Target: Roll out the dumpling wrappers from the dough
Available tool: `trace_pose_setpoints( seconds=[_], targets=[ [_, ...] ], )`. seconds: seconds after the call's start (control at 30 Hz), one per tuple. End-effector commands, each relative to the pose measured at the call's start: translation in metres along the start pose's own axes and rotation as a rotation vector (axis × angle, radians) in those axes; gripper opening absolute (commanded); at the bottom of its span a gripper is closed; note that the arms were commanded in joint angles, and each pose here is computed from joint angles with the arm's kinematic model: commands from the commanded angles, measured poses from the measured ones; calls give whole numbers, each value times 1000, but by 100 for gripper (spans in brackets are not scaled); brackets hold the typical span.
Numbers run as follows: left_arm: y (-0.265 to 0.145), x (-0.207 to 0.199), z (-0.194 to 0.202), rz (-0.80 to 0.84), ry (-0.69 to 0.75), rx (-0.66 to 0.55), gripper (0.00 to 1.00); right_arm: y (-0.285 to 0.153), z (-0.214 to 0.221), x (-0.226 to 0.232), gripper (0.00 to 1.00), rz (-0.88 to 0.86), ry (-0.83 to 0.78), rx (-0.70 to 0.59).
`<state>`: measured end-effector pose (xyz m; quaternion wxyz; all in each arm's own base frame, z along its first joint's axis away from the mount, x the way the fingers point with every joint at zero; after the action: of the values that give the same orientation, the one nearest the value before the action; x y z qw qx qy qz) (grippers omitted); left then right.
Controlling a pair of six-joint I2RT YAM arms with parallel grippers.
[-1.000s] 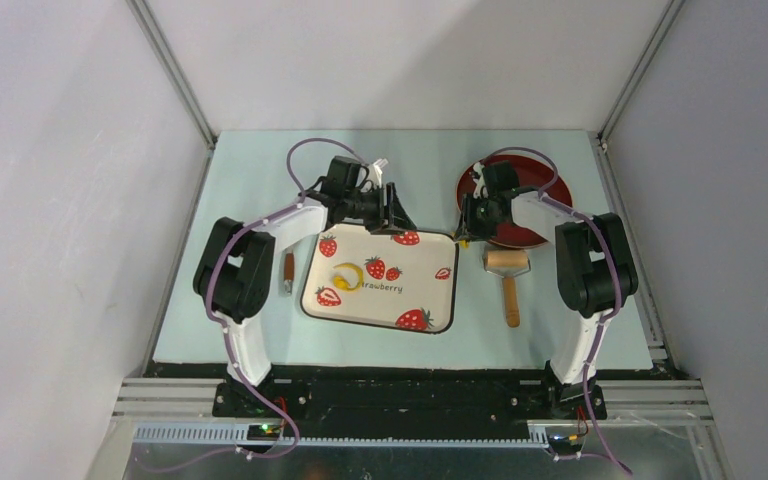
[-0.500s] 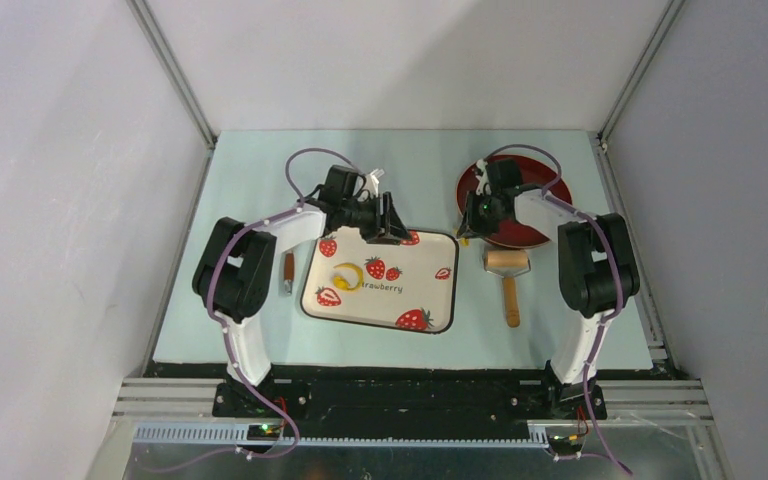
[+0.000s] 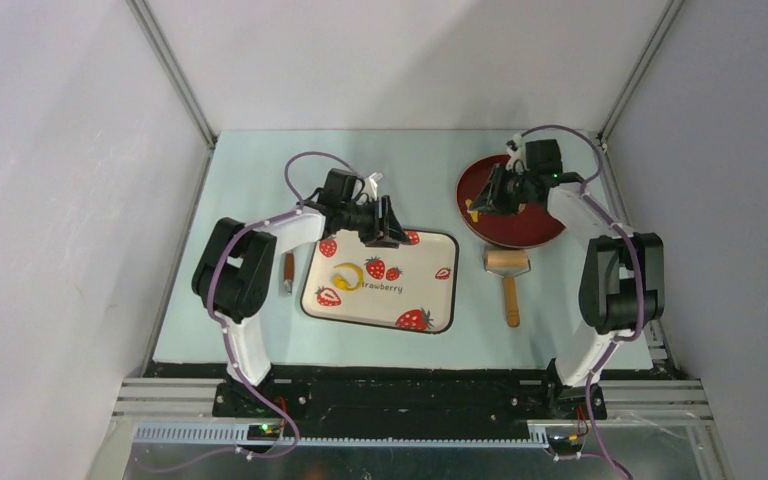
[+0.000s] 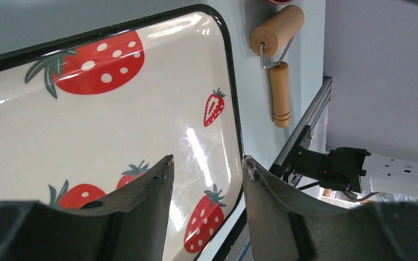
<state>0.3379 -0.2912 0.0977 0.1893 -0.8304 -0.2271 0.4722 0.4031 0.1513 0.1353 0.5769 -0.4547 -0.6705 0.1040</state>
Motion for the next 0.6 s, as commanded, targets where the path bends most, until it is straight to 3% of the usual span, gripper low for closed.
trace_pose_setpoints(
  seconds=[0.0,0.2,0.3,0.4,0.57],
  targets=[
    [-13,-17,-13,39,72,-52,53,-37,-41,24,28,-85,4,-119],
    [-16,-19,-8,43,68,-55,53,-46,-80,-21,33,145,15,-222],
    [-17,-18,-2,46,61,-52,53,-31,-86,-53,36,282,25,-199],
    [-18,-18,1,47,58,-55,54,-20,-96,-80,50,438,14,-207],
    [-17,-17,9,50,43,-42,54,-5,-103,-110,62,581,-13,-213]
  ],
)
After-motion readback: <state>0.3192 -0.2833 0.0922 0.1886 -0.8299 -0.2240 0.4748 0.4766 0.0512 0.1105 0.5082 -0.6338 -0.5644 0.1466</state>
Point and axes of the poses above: each gripper's point midway between its finger pads, its own y axis out along the fingers, its own x axis along the line the jaws close on, z = x × y, the point moved 1 cm from there along -y, back along the fingers, and after that the axes turned 12 degrees about y, right-handed, at the moved point
